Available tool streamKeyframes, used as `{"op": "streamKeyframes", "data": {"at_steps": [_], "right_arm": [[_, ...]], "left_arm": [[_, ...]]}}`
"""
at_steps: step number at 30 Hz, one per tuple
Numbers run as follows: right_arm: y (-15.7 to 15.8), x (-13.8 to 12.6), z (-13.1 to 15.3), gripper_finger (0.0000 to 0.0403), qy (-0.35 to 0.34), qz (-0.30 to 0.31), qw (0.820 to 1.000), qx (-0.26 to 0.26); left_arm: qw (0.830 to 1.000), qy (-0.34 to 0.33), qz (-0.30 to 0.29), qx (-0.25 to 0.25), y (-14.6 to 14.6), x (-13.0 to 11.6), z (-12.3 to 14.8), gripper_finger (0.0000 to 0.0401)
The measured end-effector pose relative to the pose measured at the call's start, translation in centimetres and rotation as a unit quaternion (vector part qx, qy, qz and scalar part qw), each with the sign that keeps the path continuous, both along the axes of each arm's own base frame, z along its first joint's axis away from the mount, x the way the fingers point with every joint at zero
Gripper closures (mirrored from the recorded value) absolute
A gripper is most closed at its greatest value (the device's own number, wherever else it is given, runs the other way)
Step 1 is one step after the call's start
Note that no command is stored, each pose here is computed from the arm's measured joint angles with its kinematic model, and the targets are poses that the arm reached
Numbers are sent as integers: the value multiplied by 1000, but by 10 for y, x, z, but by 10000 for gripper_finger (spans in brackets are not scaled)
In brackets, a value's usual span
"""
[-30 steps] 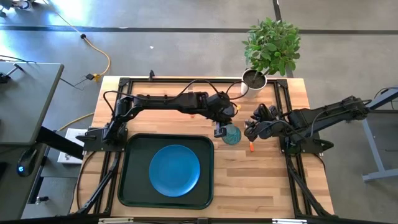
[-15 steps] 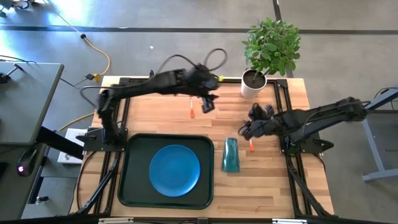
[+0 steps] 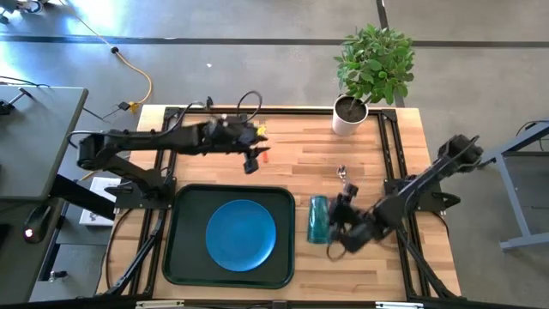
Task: Pick and place plate/cup/fork/spoon on tray
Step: Put the blue cup on the black tray to the top right of the blue plate
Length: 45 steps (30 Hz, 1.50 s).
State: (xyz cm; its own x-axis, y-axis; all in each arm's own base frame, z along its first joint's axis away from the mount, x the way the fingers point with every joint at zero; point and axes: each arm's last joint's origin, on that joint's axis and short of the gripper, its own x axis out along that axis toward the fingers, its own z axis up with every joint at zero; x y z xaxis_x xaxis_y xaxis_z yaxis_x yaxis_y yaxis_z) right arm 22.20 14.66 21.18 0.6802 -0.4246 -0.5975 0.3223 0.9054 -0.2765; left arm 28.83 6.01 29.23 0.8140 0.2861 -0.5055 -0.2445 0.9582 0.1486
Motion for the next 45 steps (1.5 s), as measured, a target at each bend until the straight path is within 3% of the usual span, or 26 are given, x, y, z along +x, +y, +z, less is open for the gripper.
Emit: {"op": "streamKeyframes", "data": {"at_steps": [3, 8, 11, 16, 21, 30, 38, 45], "right_arm": [[24, 2, 1, 229, 30, 22, 999, -21], [59, -3, 54, 229, 76, -19, 997, -22], [82, -2, 67, 229, 74, -18, 996, -45], [104, 2, 37, 229, 107, -37, 993, -45], [105, -1, 7, 229, 186, -101, 975, -74], [121, -10, 2, 228, 246, -94, 965, -23], [128, -28, -22, 228, 178, -73, 980, -44], [112, -31, -42, 228, 195, -99, 973, -69]], "left_arm": [[999, -29, -6, 17, -12, -12, -7, 274], [996, -78, -8, 51, -32, -36, -2, 278], [990, -114, -13, 79, -43, -52, 10, 279], [977, -177, -55, 103, -60, -73, 13, 280], [969, -200, -76, 125, -67, -79, -10, 280], [971, -175, -51, 152, -63, -81, -25, 279], [964, -205, -49, 163, -63, -81, -18, 279], [963, -198, -38, 178, -64, -81, -18, 279]]}}
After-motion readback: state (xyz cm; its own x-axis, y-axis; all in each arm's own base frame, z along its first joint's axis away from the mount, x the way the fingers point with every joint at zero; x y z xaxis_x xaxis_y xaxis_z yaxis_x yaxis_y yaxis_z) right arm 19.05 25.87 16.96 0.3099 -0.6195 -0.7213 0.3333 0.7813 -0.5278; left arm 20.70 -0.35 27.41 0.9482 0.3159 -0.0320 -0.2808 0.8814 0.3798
